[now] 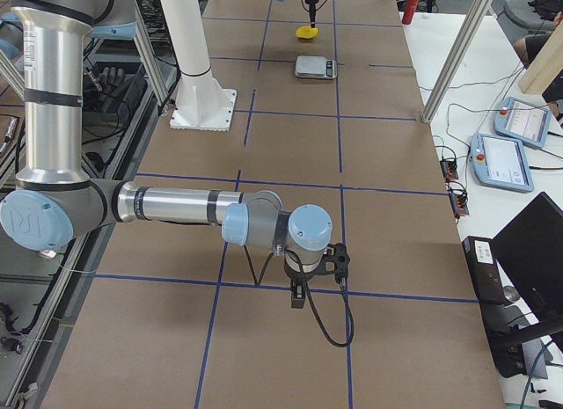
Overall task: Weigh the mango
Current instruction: 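Close the left gripper around the yellow mango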
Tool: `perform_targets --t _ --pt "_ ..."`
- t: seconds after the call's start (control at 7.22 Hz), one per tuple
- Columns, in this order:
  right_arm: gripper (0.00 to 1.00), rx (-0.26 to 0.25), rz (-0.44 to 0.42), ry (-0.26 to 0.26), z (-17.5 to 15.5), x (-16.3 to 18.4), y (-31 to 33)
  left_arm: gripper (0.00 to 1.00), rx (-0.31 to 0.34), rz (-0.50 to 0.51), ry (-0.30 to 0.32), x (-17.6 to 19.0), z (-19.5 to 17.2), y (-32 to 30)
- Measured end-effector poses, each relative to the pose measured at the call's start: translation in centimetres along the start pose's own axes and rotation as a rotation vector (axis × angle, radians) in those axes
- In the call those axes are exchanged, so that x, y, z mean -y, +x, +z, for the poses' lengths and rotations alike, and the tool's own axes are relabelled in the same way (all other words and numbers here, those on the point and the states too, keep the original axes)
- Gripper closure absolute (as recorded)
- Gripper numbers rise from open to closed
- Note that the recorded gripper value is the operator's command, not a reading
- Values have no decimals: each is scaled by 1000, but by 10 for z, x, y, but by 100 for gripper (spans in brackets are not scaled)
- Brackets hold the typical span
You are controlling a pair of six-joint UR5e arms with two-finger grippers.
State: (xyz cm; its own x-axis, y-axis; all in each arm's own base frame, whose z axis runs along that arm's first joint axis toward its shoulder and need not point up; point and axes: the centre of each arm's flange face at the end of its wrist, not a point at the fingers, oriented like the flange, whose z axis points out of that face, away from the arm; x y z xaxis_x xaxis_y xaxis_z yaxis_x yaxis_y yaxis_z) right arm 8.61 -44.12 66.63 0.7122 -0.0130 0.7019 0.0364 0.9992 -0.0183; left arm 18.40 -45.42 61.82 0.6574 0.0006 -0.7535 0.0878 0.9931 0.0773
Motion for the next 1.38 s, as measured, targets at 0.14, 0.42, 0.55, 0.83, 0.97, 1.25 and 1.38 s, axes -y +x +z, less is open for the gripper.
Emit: perform_targets --t 0.14,0.42,0.55,0.83,0.97,1.25,1.38 --pt "0 0 0 0 0 0 0 0 3 6 -12 -4 7 1" --pt "0 0 0 0 0 0 0 0 9 18 -37 -11 20 3" --pt "0 0 0 0 0 0 0 0 12 24 -49 -14 25 4" --pt "0 0 -1 1 0 0 0 46 17 30 -62 -17 31 4" --pt "0 0 -1 1 0 0 0 90 19 31 -67 -19 33 4" --pt "0 0 -1 1 0 0 0 100 19 32 -67 -21 31 4" --pt "0 0 -1 1 0 0 0 100 11 38 -60 -26 21 5"
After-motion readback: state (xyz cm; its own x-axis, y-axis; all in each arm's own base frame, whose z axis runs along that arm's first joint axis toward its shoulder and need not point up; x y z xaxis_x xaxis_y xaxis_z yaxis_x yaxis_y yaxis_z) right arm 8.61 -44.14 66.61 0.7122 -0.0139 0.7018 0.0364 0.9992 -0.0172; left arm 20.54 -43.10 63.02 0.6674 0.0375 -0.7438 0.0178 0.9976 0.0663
